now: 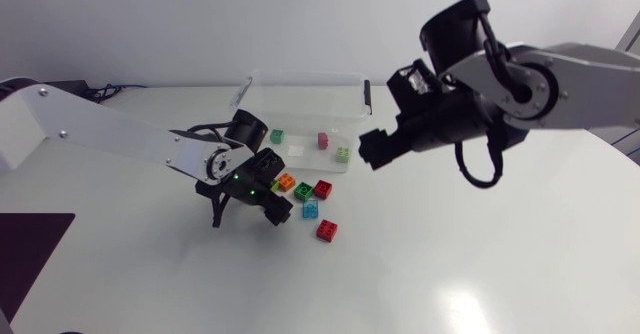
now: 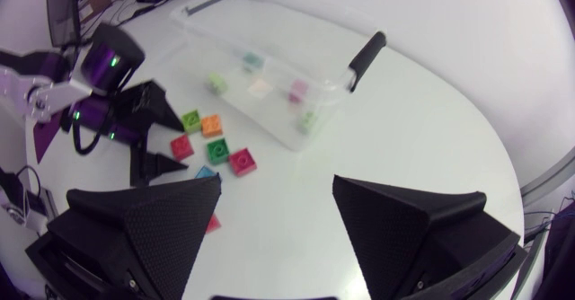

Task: Place the duplo bricks in the container

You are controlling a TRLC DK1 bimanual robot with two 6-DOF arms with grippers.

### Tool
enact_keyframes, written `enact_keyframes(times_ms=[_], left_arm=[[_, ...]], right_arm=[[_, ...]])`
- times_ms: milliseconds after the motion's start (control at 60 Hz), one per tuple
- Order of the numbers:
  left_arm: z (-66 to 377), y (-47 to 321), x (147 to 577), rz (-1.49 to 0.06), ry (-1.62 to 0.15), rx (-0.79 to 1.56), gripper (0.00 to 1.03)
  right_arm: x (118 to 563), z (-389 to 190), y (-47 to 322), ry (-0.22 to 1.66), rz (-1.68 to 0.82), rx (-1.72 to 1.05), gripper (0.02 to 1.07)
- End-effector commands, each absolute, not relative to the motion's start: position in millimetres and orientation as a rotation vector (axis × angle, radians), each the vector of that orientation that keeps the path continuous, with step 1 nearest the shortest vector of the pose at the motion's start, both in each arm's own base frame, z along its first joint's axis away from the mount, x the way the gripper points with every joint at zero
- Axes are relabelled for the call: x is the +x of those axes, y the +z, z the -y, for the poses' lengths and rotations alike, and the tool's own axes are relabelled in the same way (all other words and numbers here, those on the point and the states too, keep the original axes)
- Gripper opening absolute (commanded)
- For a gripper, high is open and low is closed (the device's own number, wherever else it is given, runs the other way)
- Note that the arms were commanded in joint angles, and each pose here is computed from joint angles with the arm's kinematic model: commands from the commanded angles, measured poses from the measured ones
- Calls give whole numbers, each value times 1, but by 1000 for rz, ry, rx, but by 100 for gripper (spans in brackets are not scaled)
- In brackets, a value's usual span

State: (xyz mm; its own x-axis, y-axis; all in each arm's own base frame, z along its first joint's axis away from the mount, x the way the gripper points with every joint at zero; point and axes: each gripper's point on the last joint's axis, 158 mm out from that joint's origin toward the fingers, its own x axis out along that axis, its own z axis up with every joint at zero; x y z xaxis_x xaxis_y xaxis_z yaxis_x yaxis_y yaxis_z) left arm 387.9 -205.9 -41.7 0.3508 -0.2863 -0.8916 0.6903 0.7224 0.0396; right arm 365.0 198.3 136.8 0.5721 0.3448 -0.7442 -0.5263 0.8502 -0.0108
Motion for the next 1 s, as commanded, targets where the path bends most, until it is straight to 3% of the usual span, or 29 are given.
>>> enact_keyframes(times_ms=[0, 117, 150, 183, 217, 233, 450, 667, 983], left_arm=[[210, -53, 389, -1063, -652, 427, 87], [218, -57, 387, -1075, -671, 412, 72], [222, -58, 382, -1087, -691, 399, 56], [223, -58, 381, -1092, -697, 388, 47], [224, -58, 379, -1097, -701, 380, 27], [222, -57, 379, -1100, -699, 379, 24], [215, -30, 353, -1110, -728, 372, 22], [213, 20, 335, -1038, -751, 375, 22], [195, 129, 389, -813, -680, 294, 22]], right_arm=[[340, -202, 113, 577, -841, -306, 95], [312, -213, 81, 669, -896, -381, 97], [304, -218, 67, 702, -929, -398, 97], [302, -220, 61, 716, -941, -405, 97], [299, -223, 52, 730, -958, -420, 97], [299, -224, 48, 734, -963, -424, 97], [294, -241, 0, 821, -1037, -477, 97], [302, -255, -16, 862, -1049, -499, 97], [316, -271, -28, 864, -1064, -522, 96]])
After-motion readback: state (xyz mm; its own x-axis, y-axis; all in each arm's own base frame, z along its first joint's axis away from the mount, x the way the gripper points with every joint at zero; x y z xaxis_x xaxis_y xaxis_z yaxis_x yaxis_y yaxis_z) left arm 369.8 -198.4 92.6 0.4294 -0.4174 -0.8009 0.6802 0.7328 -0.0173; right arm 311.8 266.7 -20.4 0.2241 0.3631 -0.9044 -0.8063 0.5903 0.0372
